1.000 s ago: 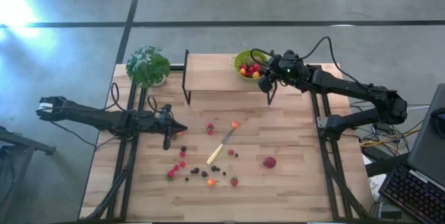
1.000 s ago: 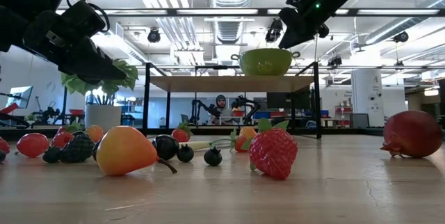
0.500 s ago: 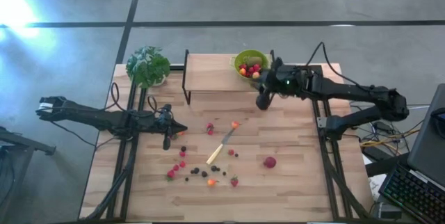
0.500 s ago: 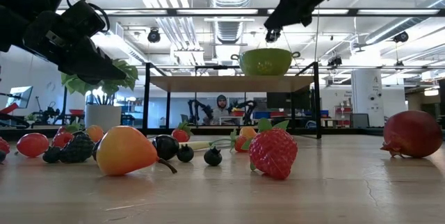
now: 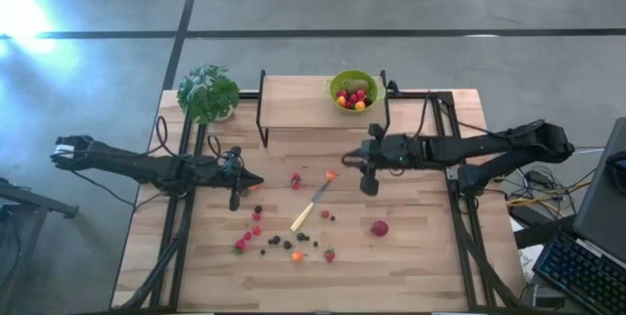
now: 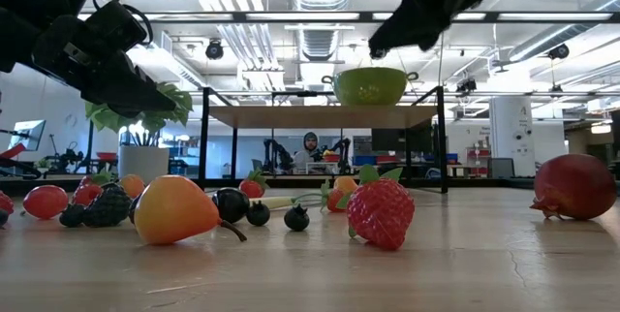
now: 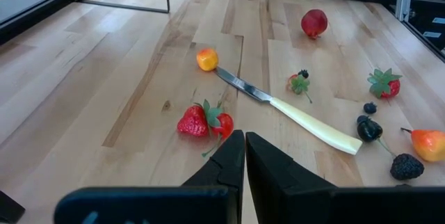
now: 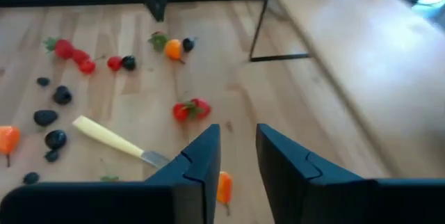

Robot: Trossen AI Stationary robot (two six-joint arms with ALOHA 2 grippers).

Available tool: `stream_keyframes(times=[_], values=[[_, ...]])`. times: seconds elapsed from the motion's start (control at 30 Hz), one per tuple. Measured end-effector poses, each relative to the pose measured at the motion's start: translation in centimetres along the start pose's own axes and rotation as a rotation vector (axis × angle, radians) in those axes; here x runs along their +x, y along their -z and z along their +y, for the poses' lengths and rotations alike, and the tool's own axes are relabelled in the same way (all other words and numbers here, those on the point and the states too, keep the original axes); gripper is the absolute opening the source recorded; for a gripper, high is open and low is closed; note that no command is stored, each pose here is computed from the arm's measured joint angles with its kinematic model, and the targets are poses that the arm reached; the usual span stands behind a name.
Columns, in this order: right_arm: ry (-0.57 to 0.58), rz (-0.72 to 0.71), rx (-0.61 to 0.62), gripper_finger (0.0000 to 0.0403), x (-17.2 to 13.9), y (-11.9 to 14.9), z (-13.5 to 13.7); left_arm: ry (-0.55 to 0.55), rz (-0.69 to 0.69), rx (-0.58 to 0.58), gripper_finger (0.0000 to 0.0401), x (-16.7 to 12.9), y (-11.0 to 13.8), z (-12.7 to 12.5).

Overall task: Pick & Place Fruit
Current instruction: Put the pear into the green strainer bowl

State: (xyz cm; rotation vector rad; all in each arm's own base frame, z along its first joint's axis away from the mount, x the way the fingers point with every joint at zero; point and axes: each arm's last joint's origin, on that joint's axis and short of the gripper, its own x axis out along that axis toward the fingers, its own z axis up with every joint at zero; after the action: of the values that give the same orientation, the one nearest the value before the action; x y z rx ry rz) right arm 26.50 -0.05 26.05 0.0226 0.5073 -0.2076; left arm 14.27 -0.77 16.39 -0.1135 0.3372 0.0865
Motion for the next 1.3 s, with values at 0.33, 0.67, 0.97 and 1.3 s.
stream_keyframes(times=[0.33,0.67,0.97,1.3], values=[[0.009,0.018,0.065,0.015,4.4,4.3,0.8,-0.001,0.008,0.001,0.002,0.0,0.1,0.0],[0.116,0.141,0.073,0.0215,8.5,6.5,1.2,-0.001,0.009,0.002,0.002,0.0,0.1,0.0],[0.136,0.165,0.103,0.0256,10.4,7.6,1.2,-0.002,0.019,0.003,0.002,0.0,0.2,0.0],[0.142,0.178,0.119,0.028,11.2,8.5,1.2,-0.003,0.02,0.003,0.002,0.0,0.2,0.0]])
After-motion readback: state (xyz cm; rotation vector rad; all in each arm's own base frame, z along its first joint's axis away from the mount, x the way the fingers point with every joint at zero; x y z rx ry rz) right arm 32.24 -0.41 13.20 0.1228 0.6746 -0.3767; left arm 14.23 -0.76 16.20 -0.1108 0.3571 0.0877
